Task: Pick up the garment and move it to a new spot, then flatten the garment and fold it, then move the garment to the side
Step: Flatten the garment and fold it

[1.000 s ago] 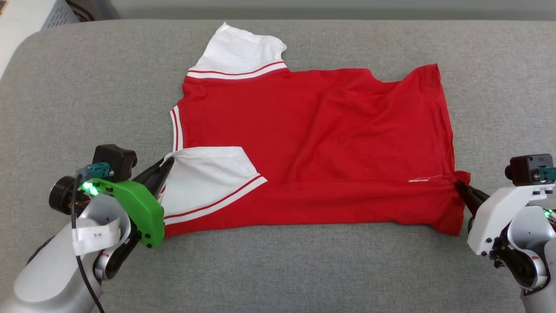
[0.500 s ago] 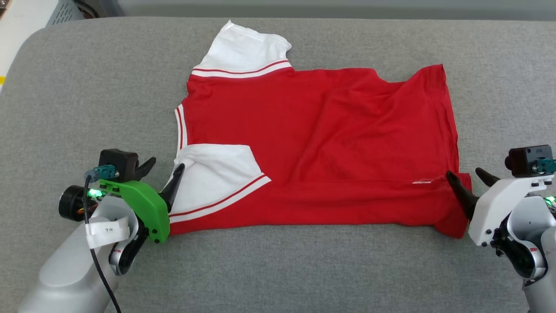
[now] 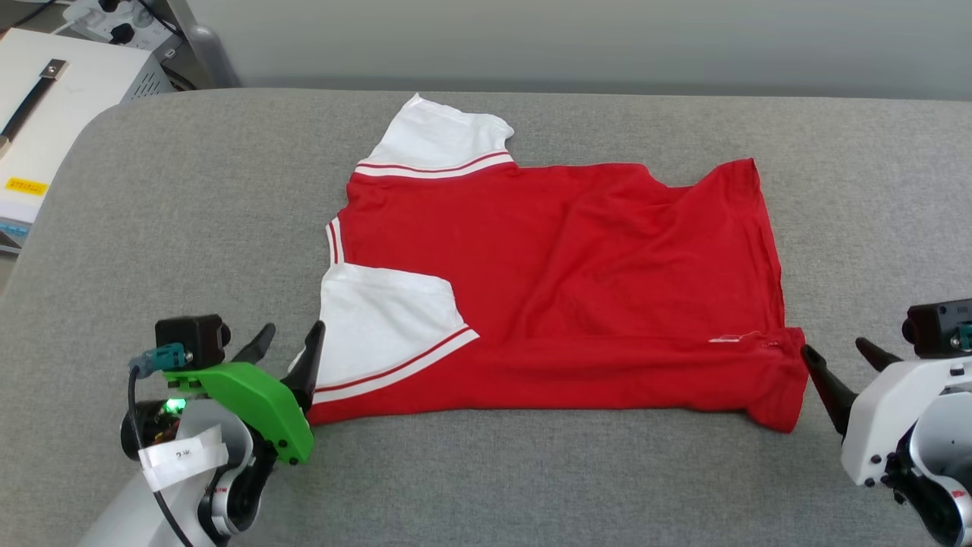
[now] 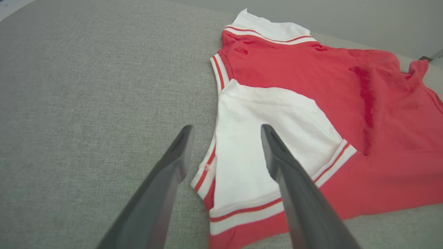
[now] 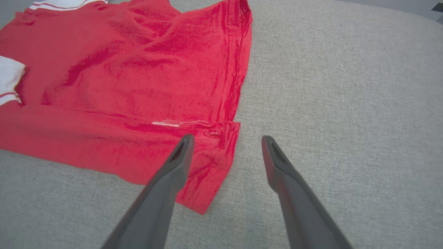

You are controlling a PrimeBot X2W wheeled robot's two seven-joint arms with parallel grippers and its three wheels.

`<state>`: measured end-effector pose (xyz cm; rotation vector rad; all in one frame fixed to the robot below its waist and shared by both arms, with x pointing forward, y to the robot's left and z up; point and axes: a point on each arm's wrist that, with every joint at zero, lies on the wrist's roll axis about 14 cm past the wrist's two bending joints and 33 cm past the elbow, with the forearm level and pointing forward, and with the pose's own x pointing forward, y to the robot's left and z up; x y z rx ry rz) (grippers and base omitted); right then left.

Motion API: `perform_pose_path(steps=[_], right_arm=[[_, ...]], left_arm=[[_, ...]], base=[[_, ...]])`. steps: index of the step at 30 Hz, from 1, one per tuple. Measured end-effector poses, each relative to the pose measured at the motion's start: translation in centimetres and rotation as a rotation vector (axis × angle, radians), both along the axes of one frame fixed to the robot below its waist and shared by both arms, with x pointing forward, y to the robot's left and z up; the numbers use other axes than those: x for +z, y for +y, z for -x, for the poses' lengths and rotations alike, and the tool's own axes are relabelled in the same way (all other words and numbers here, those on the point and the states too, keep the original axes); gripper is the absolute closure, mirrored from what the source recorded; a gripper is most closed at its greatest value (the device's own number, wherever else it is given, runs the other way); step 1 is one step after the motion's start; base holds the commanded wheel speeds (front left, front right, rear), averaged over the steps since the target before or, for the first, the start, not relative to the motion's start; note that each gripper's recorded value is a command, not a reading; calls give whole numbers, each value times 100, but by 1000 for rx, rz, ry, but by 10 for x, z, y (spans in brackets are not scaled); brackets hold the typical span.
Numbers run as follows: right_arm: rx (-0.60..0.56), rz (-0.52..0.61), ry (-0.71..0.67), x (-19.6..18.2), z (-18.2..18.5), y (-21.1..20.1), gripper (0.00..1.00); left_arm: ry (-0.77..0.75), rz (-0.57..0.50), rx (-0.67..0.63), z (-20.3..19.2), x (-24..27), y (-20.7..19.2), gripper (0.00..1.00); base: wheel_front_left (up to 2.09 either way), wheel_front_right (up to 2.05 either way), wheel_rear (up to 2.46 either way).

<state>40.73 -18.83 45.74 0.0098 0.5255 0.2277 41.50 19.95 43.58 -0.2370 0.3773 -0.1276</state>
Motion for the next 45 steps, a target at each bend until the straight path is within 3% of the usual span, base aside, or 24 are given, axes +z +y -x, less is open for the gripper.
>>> perform_pose_path(steps=[7,23,24,25,26,34,45], right_arm=[[-25,-17,62,-7,20,6,0],[-70,-18,114,-22,24,1,0],[-72,-18,117,-23,24,0,0],[-74,-17,120,-24,25,0,0],[-76,-15,123,-25,25,-1,0],[-63,4,141,-27,25,-1,0],[-39,36,270,-55,23,8,0]], left_arm=[[194,32,-4,36,-25,-13,0],[417,-124,8,45,-74,1,0],[429,-123,0,45,-76,0,53],[438,-121,-11,45,-78,-2,64],[440,-120,-19,44,-79,-3,100],[381,-70,-41,42,-68,-13,100],[223,-46,-47,40,-17,-16,100]], base=[[0,0,0],[0,0,0],[0,0,0],[0,0,0],[0,0,0],[0,0,0],[0,0,0]])
